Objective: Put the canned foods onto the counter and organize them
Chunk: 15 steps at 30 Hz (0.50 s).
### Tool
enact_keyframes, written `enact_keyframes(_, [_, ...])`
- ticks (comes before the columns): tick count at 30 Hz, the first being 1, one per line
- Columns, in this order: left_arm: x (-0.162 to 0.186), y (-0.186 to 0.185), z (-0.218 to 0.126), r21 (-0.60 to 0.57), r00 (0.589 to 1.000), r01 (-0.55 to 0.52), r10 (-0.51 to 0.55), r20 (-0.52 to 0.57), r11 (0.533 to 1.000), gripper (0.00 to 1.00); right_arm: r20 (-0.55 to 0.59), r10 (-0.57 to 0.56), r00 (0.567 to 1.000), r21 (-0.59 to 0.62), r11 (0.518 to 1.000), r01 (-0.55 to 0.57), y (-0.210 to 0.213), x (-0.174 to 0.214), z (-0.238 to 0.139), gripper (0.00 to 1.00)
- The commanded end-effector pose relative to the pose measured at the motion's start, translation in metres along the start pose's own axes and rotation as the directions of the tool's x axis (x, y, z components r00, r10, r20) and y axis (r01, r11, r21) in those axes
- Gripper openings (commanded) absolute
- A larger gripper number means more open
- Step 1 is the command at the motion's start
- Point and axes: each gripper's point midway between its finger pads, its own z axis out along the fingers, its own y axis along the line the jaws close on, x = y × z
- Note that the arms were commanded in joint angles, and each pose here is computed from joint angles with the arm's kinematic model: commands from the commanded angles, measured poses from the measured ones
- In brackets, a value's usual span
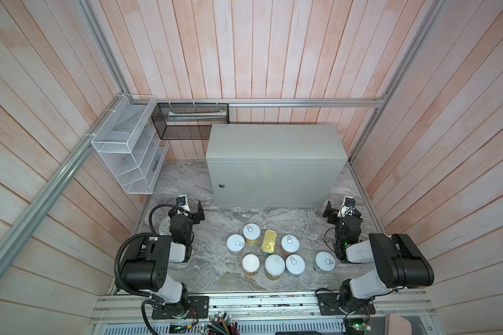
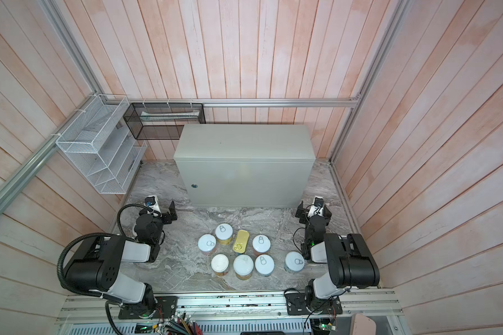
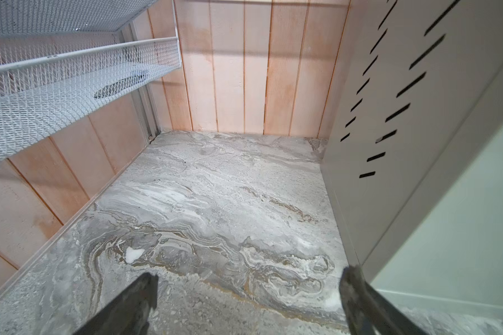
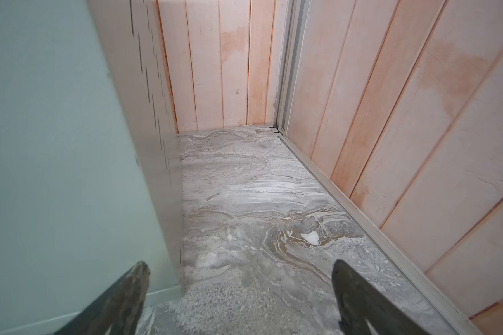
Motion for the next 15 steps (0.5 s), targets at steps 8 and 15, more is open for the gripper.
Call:
enact_keyframes(8, [-0.0095, -0.0024, 0.0016, 0.021, 1.000, 0.003, -0.004, 0.028, 1.000, 1.00, 0.007, 0.004, 1.000, -0.004, 1.000, -0.004, 0.0007, -0.0050, 0.0023, 0.98])
enact_keyframes(15, [-0.0103, -0.0031, 0.0019, 0.023, 1.000, 0.003, -0.004, 0.030, 1.000, 1.00, 0.006, 0.005, 1.000, -0.003, 1.000, -0.005, 0.0004, -0.0048, 0.0026, 0.98])
